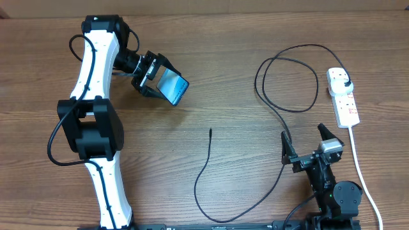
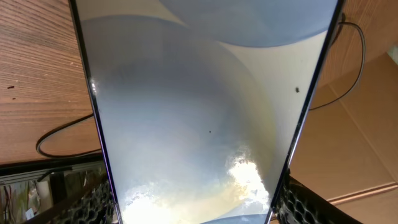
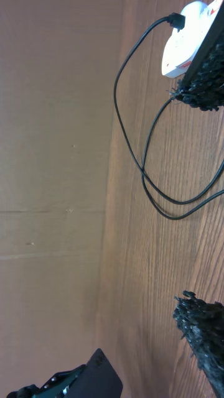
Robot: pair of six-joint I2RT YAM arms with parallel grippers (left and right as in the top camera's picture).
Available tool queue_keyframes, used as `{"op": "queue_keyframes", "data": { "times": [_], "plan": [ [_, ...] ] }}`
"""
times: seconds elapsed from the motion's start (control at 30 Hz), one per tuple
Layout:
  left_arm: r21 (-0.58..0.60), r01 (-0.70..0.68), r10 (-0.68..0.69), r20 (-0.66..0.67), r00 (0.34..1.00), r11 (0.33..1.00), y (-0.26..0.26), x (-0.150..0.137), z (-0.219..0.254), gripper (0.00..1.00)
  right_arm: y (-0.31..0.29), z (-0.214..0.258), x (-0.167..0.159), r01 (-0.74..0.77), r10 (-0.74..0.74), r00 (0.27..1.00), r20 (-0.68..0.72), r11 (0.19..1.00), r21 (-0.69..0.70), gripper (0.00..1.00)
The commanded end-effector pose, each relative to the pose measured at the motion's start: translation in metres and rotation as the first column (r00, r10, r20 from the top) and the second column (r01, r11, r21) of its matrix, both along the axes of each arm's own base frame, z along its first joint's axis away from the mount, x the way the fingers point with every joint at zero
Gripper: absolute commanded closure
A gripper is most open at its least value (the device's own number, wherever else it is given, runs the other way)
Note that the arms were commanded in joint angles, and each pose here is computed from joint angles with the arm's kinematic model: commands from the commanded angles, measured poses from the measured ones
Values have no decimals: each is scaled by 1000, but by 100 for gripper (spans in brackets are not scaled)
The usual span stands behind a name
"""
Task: Plug charger to phone and switch on socket
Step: 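Lift the phone with the left gripper and tilt it upright, then move the right gripper toward the phone held by the left gripper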
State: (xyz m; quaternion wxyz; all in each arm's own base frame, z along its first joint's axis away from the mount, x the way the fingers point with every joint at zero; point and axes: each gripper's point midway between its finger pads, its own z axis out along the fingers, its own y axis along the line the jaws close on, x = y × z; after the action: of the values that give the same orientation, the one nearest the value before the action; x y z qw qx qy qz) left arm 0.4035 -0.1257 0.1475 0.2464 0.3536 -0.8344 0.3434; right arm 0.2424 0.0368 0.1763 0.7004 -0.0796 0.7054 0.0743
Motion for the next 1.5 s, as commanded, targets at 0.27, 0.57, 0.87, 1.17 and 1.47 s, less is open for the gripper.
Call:
{"op": "queue_keyframes", "data": {
  "times": [0.27, 0.57, 0.87, 1.17, 1.47],
  "plan": [
    [-76, -4, 7, 41, 999, 997, -9, 6, 17, 96, 34, 25, -15, -205, 208, 978, 9, 954, 218, 0],
    [-75, -4, 7, 41, 999, 997, -9, 5, 16, 96, 46, 97, -15, -244, 284, 952, -118, 931, 273, 0],
    [-75, -3, 6, 41, 999, 997, -9, 5, 16, 96, 94, 127, 7, -476, 605, 746, -277, 776, 414, 0],
    [-67, -4, 6, 38, 999, 998, -8, 5, 15, 96, 108, 108, 49, -307, 733, 594, -330, 586, 750, 0],
    [1, -10, 10, 29, 1000, 1000, -12, 8, 6, 96, 111, 60, 83, 44, 768, 480, -425, 463, 886, 0]
  ]
}}
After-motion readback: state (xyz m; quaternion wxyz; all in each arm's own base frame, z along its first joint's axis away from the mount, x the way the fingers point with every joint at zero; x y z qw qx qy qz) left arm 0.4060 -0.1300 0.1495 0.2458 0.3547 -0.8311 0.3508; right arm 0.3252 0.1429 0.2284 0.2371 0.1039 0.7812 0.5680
